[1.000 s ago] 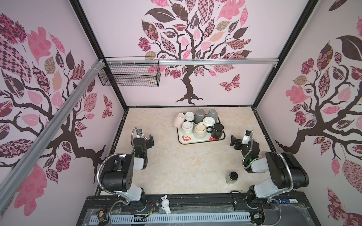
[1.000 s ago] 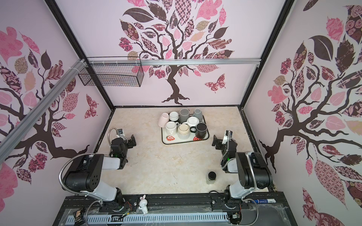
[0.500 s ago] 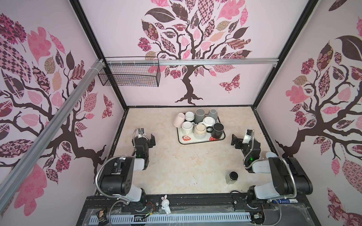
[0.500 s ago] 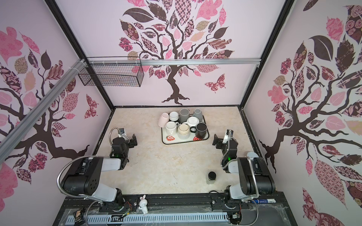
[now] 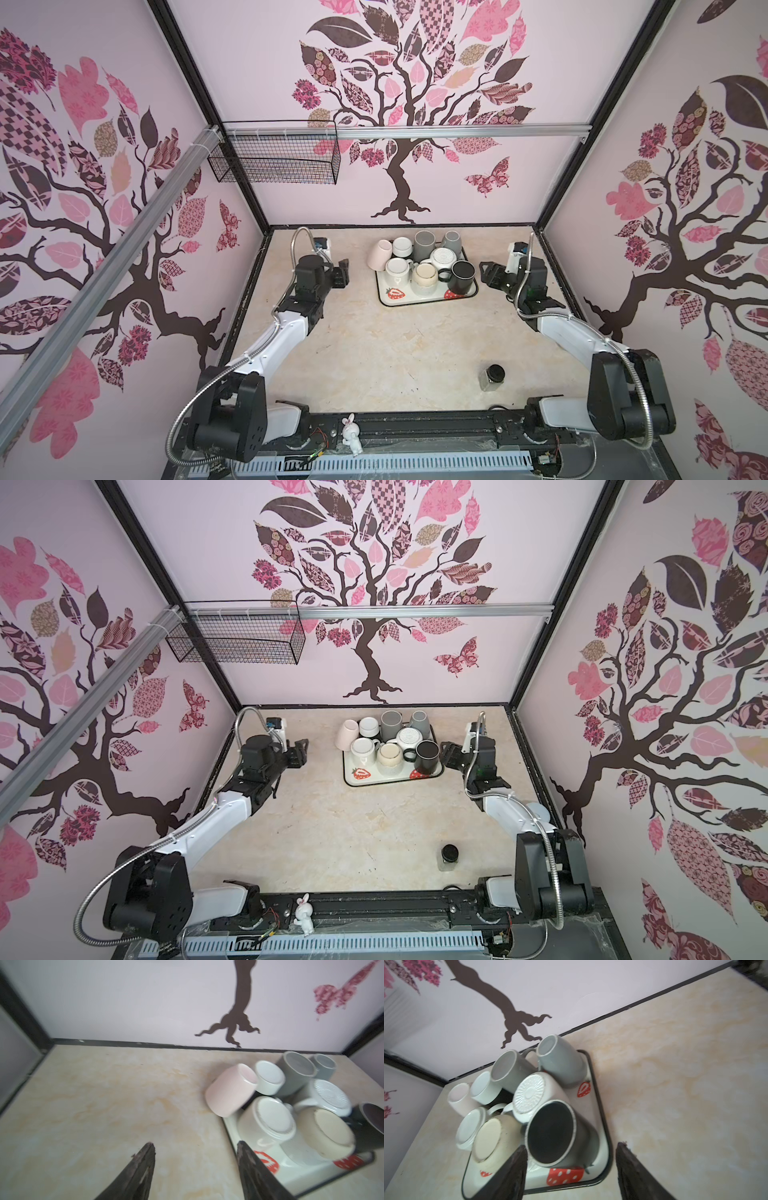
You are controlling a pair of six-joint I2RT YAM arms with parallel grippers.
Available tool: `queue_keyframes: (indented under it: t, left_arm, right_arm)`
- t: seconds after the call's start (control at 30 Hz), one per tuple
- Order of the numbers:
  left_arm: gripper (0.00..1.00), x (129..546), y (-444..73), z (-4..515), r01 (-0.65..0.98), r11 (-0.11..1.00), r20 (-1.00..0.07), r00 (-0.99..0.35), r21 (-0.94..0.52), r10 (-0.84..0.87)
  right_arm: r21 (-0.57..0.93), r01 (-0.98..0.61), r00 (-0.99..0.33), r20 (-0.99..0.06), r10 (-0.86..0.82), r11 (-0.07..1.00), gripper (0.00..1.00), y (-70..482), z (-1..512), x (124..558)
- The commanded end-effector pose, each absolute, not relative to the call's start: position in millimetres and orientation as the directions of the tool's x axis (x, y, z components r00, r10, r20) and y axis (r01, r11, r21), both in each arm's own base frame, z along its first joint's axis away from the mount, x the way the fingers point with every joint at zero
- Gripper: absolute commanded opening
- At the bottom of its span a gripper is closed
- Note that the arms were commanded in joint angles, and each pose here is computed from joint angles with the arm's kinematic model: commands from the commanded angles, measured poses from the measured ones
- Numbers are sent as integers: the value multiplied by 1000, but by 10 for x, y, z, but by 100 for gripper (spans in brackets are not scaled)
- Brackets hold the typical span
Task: Turn the mug right side up
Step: 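Move both grippers forward toward the mug tray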
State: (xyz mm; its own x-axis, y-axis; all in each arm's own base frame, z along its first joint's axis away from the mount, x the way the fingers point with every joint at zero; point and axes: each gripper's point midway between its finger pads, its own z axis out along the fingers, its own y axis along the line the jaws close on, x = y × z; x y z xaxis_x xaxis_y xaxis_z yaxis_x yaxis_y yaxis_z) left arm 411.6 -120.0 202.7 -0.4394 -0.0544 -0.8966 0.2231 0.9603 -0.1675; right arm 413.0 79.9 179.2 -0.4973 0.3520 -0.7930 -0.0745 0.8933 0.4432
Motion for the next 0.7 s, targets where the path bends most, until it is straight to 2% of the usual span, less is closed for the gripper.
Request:
queue_keyframes:
  t: [0.0, 0.07, 0.13, 0.33, 0.47, 0.67]
  left_arm:
    - [53, 3969, -1799, 1833, 390, 893, -828, -560, -223, 38]
    - [43, 3959, -2043, 1795, 446, 857, -813, -579, -258, 56]
    - [36, 3970, -2204, 1761, 465, 836, -799, -599, -290, 55]
    - [21, 4059, -2438, 1606, 458, 812, -753, -657, -362, 35]
    - [19, 4103, -2531, 1540, 451, 793, -728, -685, -411, 12]
    - [22, 4163, -2590, 1500, 449, 783, -721, -693, -430, 1]
  right_arm:
    - [445, -68, -602, -732, 319, 893, 69, 1008, 1690, 4105]
    - [449, -44, -620, -712, 328, 892, 75, 1017, 1666, 4132]
    - [468, -53, -638, -695, 331, 882, 76, 1070, 1651, 4139]
    - [448, -137, -646, -716, 263, 883, 69, 1368, 1744, 4082]
    - [407, -220, -641, -745, 183, 887, 64, 1677, 1816, 4082]
    - [387, -281, -687, -720, 97, 878, 67, 2084, 1633, 4148]
